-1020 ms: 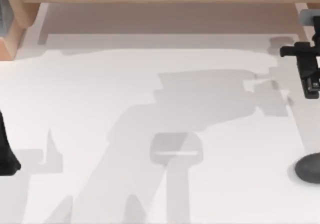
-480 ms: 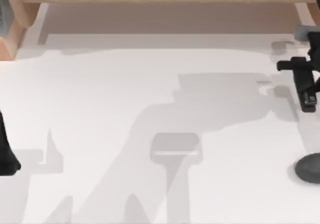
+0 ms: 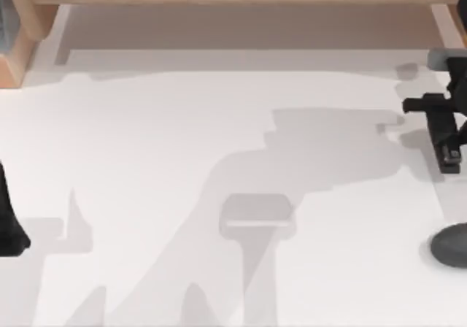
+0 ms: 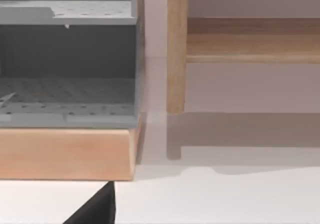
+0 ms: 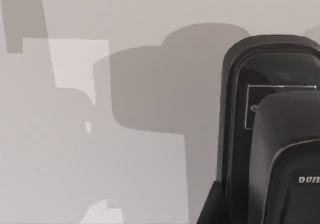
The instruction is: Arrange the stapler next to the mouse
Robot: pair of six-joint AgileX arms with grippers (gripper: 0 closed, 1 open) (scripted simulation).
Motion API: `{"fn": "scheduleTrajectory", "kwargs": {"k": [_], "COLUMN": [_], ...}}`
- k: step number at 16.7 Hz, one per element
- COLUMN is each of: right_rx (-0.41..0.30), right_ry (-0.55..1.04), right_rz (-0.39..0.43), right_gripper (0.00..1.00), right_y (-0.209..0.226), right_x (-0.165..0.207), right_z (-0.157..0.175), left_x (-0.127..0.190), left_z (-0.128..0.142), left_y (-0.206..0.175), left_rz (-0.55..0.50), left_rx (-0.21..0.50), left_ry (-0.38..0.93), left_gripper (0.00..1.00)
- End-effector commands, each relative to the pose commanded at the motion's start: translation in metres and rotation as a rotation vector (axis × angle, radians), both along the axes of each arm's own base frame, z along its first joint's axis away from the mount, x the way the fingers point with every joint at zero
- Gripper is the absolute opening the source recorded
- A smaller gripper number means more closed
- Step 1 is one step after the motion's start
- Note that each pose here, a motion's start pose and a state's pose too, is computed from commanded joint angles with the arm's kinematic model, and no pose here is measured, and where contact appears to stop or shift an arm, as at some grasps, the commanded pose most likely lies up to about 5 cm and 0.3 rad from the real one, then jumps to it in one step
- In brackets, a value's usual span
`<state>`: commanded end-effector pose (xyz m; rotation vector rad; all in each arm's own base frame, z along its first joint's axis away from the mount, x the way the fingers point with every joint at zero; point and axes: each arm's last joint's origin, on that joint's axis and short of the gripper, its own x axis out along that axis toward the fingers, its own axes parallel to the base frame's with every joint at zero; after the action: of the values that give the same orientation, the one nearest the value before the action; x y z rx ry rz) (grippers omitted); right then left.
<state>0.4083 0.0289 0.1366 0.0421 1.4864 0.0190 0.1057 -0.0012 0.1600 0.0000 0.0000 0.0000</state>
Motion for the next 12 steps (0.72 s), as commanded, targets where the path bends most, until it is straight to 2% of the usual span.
{"fn": "scheduleTrajectory", "kwargs": {"k": [11,12], "right_rx": [0.000,0.000], "right_ry": [0.000,0.000], "right_rz": [0.000,0.000], "right_gripper": [0.98,1.00], "right_y": [0.0000,0.0000], "right_x": [0.0000,0.0000], "right_z": [0.0000,0.0000], "left_x": [0.0000,0.0000], "left_z": [0.0000,0.0000], "left_y": [0.0000,0.0000], "left_rz": [0.000,0.000], "left_rx": [0.000,0.000], "left_ry": [0.000,0.000], "left_gripper": [1.00,1.00]}}
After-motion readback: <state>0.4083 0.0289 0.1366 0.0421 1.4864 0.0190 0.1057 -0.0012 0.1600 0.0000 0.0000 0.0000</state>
